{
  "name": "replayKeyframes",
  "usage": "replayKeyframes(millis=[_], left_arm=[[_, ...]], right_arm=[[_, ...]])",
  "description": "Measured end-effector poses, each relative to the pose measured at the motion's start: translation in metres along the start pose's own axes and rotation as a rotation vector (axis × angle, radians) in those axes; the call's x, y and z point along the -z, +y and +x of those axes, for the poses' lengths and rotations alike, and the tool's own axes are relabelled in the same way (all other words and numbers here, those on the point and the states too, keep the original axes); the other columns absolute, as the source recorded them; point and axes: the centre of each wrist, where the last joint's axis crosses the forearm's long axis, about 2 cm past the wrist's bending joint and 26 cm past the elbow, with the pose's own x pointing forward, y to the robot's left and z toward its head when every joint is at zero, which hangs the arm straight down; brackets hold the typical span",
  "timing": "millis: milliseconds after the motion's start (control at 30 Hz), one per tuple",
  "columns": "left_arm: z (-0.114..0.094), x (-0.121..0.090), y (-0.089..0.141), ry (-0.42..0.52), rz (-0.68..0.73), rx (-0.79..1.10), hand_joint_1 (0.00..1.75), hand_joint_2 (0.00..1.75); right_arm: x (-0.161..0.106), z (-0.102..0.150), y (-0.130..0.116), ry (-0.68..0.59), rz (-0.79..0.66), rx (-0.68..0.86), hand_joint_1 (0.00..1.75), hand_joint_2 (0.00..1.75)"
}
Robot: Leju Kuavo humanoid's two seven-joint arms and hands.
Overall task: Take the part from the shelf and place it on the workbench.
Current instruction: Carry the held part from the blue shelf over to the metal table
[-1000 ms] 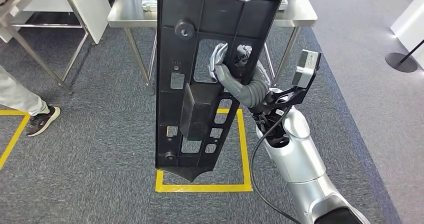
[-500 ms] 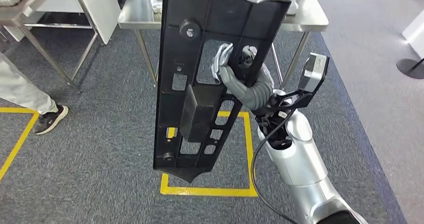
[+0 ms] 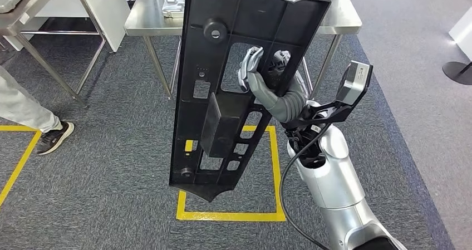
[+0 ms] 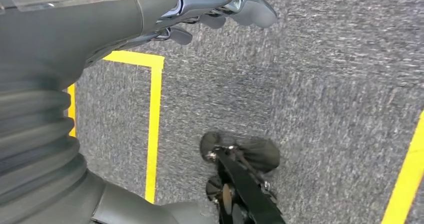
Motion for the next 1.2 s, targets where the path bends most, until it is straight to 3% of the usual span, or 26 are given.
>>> replayKeyframes(millis=[833, 1200], left_arm=[[0.0035, 0.0026, 0.0030, -0.022, -0.007, 0.022, 0.00, 1.75], [0.0045, 0.0039, 0.0073, -0.028, -0.001, 0.027, 0.00, 1.75]], right_arm=[[0.0014, 0.0089, -0.0014, -0.094, -0.043, 0.064, 1.75, 1.75], [-0.0022, 0.0071, -0.0006, -0.056, -0.068, 0.034, 1.75, 1.75]])
